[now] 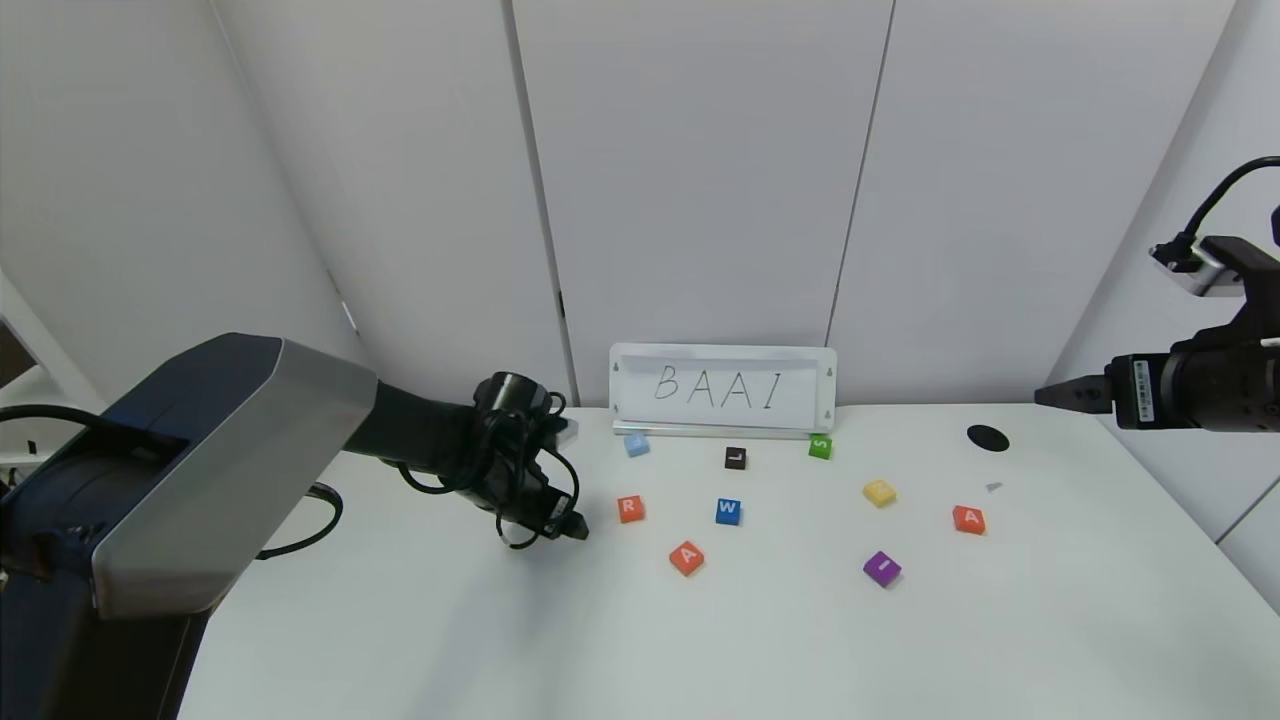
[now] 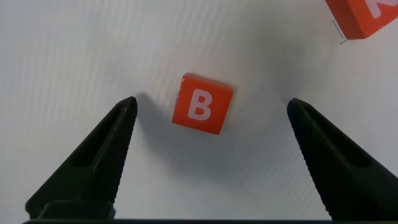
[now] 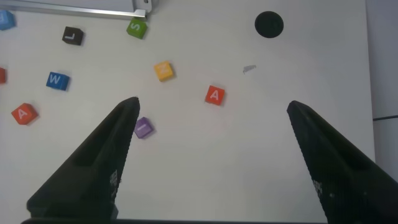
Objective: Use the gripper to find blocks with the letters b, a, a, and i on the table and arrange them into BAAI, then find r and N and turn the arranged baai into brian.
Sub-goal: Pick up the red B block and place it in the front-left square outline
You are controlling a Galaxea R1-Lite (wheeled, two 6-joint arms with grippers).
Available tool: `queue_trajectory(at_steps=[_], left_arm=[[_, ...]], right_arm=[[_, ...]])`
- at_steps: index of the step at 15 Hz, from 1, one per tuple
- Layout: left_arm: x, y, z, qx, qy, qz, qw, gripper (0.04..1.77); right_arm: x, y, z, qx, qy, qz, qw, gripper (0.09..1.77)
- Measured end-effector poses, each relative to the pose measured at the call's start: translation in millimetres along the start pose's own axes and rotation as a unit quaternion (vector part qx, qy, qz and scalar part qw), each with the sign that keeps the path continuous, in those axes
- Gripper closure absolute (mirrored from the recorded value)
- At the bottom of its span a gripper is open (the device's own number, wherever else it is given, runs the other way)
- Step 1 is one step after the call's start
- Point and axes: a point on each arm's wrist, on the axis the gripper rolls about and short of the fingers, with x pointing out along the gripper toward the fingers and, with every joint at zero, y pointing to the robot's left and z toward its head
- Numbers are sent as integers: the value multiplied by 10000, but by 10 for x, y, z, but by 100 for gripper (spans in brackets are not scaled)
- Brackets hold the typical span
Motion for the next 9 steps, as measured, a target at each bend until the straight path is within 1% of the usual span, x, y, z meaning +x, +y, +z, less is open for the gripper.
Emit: queue_trajectory(at_steps=[7, 8, 9], left_arm=[[49, 8, -8, -26, 24, -7, 10000, 9], [50, 8, -10, -29, 29, -7, 10000, 30], [52, 8, -10, -31, 28, -9, 10000, 46]], right_arm=[[2, 0, -1, 0, 4, 2, 10000, 15], [2, 0, -1, -1, 3, 2, 10000, 15], [5, 0, -1, 0, 3, 0, 10000, 15]])
